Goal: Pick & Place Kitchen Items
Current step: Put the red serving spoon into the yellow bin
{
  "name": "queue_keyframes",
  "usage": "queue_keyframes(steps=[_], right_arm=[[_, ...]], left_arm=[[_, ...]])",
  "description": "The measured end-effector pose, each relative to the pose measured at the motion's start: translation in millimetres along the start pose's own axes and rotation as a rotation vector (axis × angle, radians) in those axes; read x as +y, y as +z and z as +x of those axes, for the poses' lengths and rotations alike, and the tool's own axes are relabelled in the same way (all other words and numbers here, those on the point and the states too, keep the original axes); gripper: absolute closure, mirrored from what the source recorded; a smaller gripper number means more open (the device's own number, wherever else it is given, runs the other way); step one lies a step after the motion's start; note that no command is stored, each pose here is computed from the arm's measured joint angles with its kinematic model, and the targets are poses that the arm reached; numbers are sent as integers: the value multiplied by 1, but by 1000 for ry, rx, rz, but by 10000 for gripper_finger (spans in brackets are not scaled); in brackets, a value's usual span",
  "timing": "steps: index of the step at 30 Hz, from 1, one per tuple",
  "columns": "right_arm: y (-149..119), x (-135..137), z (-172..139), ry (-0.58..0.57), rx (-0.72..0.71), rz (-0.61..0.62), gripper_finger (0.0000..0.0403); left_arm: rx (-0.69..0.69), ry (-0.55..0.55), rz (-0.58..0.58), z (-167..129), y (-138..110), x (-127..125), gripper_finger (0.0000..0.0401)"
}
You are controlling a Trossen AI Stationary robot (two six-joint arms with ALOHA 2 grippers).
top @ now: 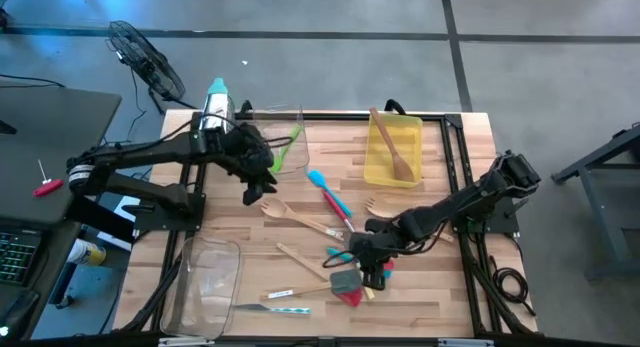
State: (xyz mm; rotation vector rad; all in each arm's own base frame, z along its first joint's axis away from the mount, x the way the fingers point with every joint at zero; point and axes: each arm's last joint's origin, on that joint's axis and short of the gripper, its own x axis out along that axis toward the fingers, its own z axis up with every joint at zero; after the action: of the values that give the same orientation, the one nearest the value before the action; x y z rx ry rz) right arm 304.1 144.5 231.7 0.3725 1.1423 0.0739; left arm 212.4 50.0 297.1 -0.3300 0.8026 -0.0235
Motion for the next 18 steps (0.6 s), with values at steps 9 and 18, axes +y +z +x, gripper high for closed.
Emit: queue_keyframes(steps=[9, 18], right_arm=[[-18, 8, 13, -69, 89, 120, 255], [-32, -4, 41, -224, 252, 113, 254]], left_arm=[[5, 66, 35, 3, -1, -7, 262], [5, 87, 33, 3, -1, -6, 262]])
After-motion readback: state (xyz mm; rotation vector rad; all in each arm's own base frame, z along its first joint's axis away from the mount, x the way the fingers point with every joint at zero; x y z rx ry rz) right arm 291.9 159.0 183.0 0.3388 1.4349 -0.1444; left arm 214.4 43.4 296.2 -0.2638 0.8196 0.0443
